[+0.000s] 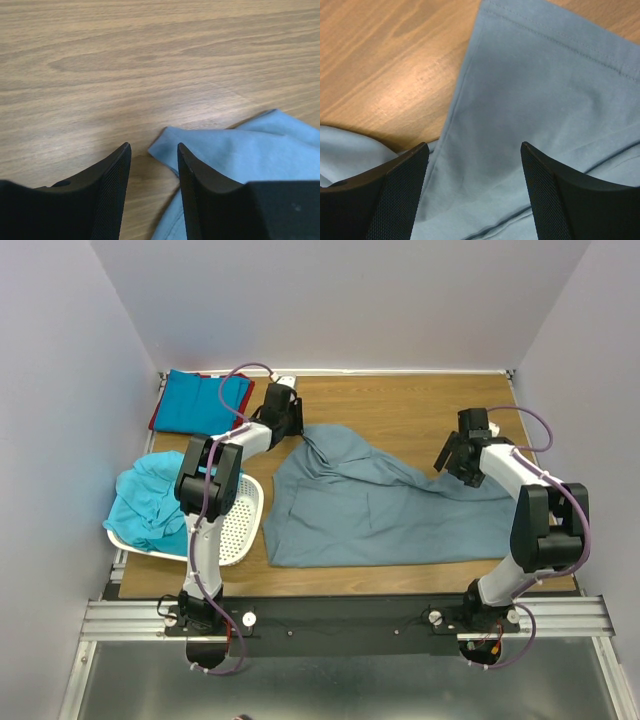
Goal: Fold and stack the t-shirts
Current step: Fold the tshirt
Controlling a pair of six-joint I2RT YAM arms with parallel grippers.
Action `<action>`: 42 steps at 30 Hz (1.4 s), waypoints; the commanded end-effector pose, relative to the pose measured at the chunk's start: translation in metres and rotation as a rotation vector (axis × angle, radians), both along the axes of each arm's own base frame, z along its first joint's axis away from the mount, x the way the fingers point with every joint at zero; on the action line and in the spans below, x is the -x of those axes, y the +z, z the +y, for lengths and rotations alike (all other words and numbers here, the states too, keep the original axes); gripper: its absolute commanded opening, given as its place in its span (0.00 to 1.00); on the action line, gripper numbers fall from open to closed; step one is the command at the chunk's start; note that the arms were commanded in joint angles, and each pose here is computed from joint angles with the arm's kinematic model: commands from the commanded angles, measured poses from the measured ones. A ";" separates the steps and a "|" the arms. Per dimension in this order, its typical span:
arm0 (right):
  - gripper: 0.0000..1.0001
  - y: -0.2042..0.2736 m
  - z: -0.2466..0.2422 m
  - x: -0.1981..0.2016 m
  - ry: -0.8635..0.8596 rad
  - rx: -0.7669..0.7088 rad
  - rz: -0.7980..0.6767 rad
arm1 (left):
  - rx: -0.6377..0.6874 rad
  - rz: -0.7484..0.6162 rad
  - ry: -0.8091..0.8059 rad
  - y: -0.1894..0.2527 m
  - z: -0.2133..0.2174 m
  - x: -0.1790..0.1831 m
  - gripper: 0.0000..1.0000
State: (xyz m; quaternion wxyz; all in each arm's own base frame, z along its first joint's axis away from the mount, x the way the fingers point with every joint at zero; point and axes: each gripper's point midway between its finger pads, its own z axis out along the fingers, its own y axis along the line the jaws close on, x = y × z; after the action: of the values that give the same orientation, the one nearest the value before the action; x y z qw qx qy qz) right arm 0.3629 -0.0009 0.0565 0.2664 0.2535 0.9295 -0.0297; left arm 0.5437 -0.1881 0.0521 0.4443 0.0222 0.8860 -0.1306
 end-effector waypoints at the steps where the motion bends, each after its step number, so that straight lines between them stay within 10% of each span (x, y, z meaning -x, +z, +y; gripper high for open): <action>1: 0.81 0.005 -0.002 0.002 0.004 -0.005 -0.025 | -0.079 0.022 0.037 -0.010 0.016 -0.002 0.50; 42: 0.82 -0.005 -0.008 -0.004 0.000 -0.025 -0.018 | -0.113 0.091 -0.062 -0.034 -0.019 0.005 0.36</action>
State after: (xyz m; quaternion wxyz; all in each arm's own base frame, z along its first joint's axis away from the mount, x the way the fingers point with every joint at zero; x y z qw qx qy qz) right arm 0.3551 -0.0057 0.0453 0.2592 0.2613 0.9296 -0.0173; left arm 0.5459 -0.2018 0.0331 0.4219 0.0533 0.9001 -0.0953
